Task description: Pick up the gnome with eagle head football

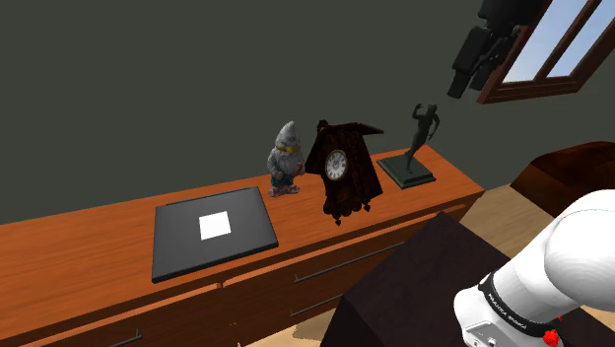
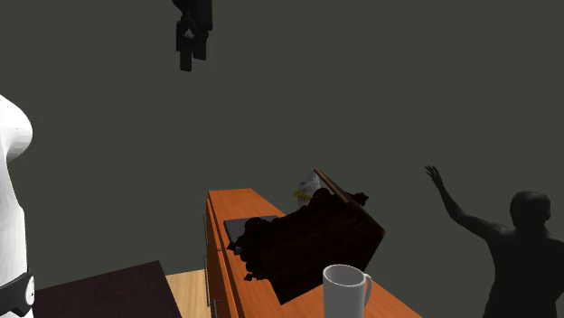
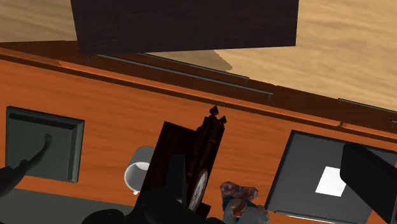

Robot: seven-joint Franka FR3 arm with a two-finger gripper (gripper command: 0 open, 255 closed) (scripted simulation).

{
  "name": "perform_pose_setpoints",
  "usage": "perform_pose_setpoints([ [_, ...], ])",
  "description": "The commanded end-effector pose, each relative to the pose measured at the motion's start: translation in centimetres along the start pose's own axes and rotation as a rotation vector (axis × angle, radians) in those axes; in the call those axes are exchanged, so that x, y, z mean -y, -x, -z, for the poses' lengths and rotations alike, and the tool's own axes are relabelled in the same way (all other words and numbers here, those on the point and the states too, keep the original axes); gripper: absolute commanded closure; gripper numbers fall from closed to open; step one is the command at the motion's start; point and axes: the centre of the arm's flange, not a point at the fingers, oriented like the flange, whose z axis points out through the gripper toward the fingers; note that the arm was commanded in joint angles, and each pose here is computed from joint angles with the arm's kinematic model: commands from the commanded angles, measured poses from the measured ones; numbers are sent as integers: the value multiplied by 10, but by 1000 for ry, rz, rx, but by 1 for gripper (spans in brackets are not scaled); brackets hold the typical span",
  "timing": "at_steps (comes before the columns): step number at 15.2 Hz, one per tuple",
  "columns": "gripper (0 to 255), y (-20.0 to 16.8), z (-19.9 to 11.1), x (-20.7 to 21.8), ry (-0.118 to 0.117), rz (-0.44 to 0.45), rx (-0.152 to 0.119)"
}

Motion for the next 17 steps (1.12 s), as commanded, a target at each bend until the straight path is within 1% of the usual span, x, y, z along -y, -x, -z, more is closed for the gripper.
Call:
perform_pose_setpoints([
  [1,0,0,0,0,0,0,0],
  [9,0,-37,-71,70,104,-157,-158],
  [17,0,-96,-142,126,207,-314,-315],
])
